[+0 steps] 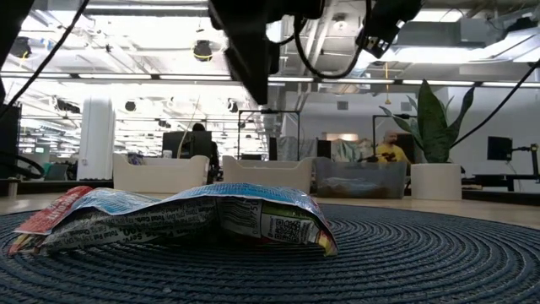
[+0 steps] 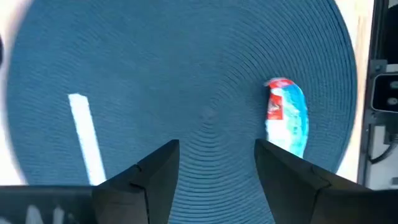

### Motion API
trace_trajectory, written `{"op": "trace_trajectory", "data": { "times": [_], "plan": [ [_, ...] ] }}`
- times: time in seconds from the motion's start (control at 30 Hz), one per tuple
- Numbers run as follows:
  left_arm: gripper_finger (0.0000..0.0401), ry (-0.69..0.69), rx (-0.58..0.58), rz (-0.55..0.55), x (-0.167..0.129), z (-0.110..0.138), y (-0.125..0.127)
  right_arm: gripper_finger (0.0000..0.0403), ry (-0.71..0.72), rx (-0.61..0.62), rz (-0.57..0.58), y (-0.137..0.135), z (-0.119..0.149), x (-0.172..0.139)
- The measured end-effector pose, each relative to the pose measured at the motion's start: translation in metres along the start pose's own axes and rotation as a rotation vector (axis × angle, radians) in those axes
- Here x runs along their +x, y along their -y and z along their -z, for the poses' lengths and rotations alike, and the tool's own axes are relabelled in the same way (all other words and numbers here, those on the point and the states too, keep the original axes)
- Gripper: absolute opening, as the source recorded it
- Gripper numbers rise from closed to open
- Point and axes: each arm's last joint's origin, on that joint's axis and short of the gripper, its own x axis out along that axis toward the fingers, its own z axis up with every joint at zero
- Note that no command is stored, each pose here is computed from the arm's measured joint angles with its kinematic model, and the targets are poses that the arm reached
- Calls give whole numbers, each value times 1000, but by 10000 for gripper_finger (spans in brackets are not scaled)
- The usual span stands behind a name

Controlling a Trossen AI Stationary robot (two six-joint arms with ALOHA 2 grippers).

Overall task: Pick and place Granola Bars by type
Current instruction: Put the red granola bar into the gray bin

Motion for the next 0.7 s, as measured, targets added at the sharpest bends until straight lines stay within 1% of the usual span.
{"op": "trace_trajectory", "data": {
  "times": [0.07,0.17,0.3,0.4,0.5,0.57,0.7],
  "plan": [
    [200,-12,-20,13,9,5,11,123,-3,1,-1,0,0,0],
    [200,8,-24,45,20,11,29,123,-6,3,-2,0,1,0],
    [200,11,21,64,25,20,55,123,-7,-3,-2,0,1,0],
    [200,36,47,44,29,28,75,123,-8,-3,-1,0,1,0],
    [200,31,58,42,34,38,91,123,-8,-3,-1,0,1,0],
    [200,39,53,46,43,45,97,123,-7,-3,-1,0,1,0],
    [200,23,-5,17,60,59,97,123,-8,3,-1,0,1,0]
  ]
}}
